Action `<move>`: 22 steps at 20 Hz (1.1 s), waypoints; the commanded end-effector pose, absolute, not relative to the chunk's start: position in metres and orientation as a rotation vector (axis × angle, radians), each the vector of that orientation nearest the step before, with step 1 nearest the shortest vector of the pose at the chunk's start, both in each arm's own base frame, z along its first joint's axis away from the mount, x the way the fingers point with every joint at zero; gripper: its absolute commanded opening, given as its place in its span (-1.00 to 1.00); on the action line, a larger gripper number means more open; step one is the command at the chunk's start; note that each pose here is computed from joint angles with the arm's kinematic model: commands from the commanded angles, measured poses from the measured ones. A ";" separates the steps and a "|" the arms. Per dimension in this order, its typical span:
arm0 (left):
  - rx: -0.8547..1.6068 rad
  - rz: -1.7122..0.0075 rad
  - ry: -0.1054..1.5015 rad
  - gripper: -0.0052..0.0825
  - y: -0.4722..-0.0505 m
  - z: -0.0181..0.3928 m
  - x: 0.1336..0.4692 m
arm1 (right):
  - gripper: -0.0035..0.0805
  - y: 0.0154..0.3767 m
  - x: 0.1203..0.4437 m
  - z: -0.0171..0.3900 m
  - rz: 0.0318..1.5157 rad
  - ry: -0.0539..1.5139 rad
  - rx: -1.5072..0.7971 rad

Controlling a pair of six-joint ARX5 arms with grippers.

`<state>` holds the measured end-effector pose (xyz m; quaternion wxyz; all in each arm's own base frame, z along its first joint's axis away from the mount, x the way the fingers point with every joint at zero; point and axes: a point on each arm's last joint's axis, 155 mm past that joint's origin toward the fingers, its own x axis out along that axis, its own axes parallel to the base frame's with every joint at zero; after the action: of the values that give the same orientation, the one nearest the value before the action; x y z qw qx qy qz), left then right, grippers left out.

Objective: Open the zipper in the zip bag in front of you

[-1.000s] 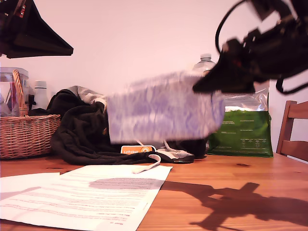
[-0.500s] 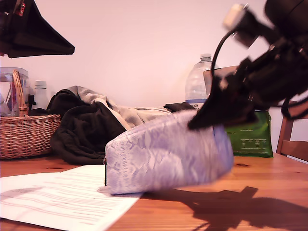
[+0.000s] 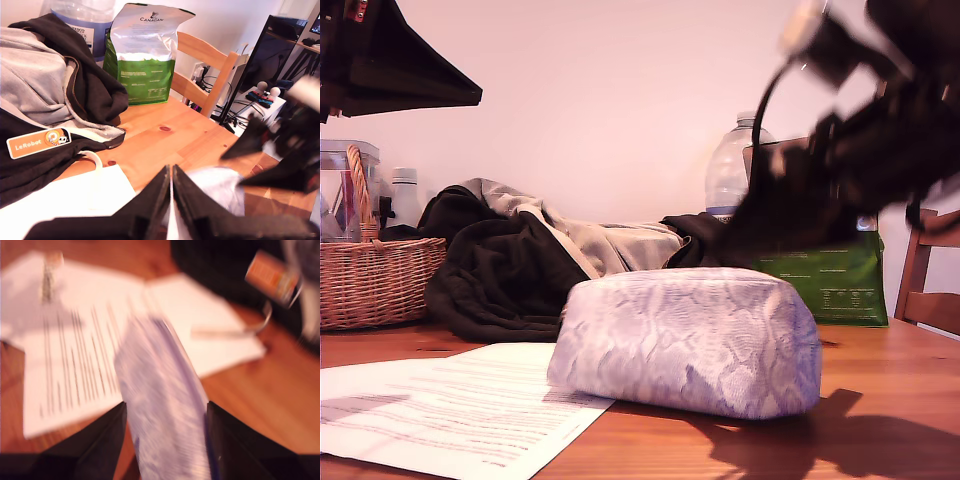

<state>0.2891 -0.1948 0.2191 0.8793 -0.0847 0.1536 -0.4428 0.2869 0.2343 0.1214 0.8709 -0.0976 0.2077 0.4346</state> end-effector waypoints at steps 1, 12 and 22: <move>-0.175 -0.925 0.325 -0.93 -0.195 0.216 0.289 | 0.19 0.236 0.289 0.160 0.907 0.339 -0.193; -0.074 -0.747 0.260 -0.93 -0.170 0.218 0.312 | -0.95 0.182 0.316 0.203 0.526 0.290 -0.049; -0.055 -0.535 0.213 -0.93 -0.101 0.210 0.302 | -0.95 0.083 0.287 0.225 0.265 0.154 -0.024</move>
<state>0.3070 -0.1040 0.2191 0.9577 -0.0295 0.1030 -0.2672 0.2923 0.0860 0.2239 0.9869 -0.0201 0.0859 0.1353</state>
